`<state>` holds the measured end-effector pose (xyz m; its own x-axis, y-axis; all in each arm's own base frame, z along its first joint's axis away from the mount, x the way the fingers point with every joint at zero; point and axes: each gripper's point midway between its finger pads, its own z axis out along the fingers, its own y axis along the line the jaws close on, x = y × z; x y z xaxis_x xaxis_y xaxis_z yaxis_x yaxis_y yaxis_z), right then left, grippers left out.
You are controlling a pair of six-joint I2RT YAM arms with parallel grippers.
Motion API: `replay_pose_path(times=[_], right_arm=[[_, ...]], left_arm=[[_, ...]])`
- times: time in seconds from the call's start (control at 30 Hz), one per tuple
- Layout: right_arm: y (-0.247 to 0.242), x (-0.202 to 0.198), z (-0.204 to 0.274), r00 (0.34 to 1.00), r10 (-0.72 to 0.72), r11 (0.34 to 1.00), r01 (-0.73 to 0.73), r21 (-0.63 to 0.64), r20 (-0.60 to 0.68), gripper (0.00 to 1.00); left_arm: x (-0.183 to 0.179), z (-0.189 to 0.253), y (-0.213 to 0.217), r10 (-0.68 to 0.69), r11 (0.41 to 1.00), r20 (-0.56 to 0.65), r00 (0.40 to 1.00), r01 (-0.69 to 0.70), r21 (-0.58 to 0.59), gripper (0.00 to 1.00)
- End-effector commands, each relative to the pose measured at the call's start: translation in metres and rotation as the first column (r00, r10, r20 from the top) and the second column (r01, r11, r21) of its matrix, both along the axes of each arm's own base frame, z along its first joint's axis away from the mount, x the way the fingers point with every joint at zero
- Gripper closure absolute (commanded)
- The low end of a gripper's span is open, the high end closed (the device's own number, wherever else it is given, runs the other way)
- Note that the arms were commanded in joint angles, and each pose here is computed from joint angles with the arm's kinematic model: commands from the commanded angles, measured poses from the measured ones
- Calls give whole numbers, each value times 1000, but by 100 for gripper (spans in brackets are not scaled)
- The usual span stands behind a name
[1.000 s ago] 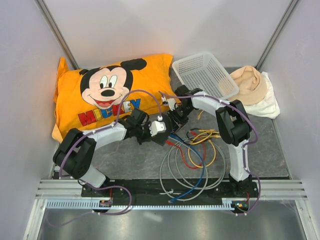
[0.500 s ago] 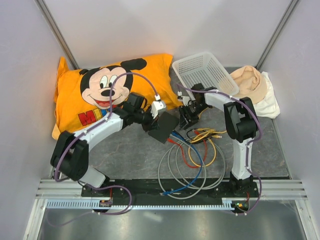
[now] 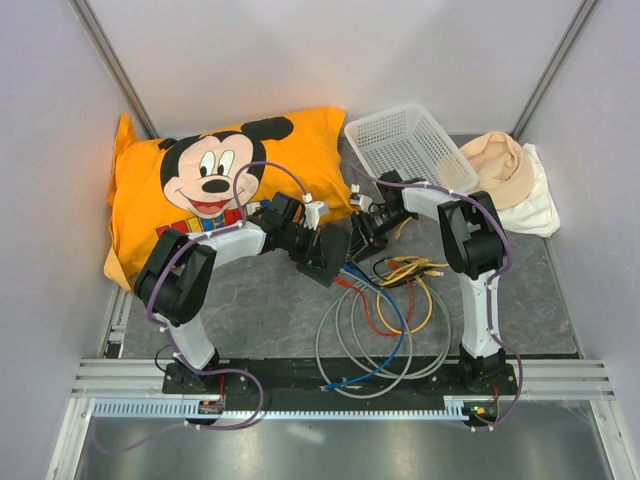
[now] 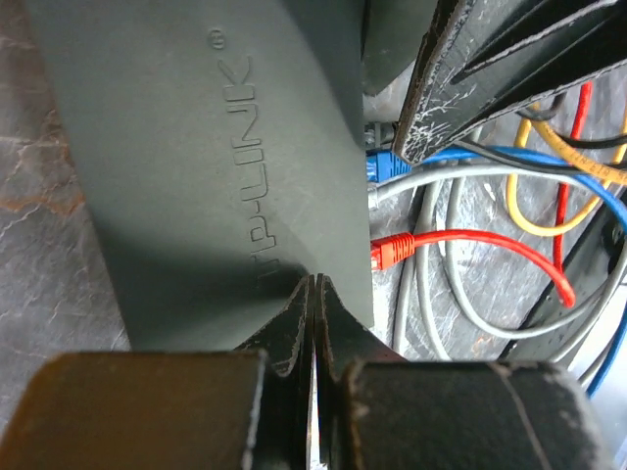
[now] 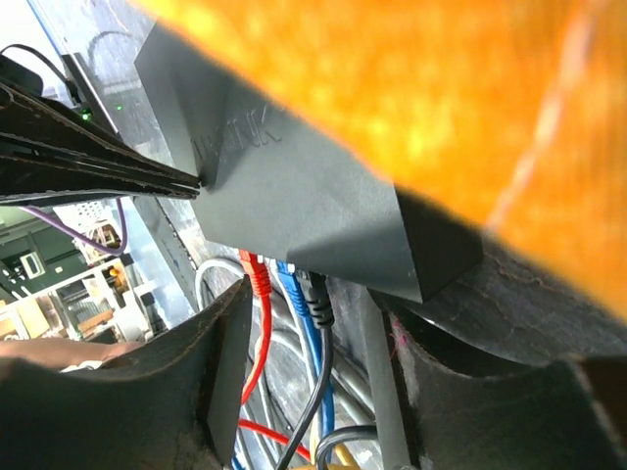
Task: Pull the plug from the switch port
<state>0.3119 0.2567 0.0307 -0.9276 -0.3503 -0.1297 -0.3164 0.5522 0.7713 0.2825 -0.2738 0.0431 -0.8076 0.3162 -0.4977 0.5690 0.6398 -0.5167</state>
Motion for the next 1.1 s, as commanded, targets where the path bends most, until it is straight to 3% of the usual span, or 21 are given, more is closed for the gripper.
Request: replay_pose_path(times=[0.0, 0.47, 1.07], right_arm=[[5, 14, -8, 999, -9, 1000, 9, 2, 43, 46], [0, 11, -23, 1000, -15, 999, 16, -41, 27, 60], [2, 8, -36, 1000, -2, 997, 4, -73, 14, 59]], left_arm=[[7, -13, 10, 110, 993, -19, 994, -109, 54, 98], [11, -17, 12, 105, 992, 0, 994, -105, 65, 99], [10, -19, 14, 101, 992, 9, 995, -101, 72, 98]])
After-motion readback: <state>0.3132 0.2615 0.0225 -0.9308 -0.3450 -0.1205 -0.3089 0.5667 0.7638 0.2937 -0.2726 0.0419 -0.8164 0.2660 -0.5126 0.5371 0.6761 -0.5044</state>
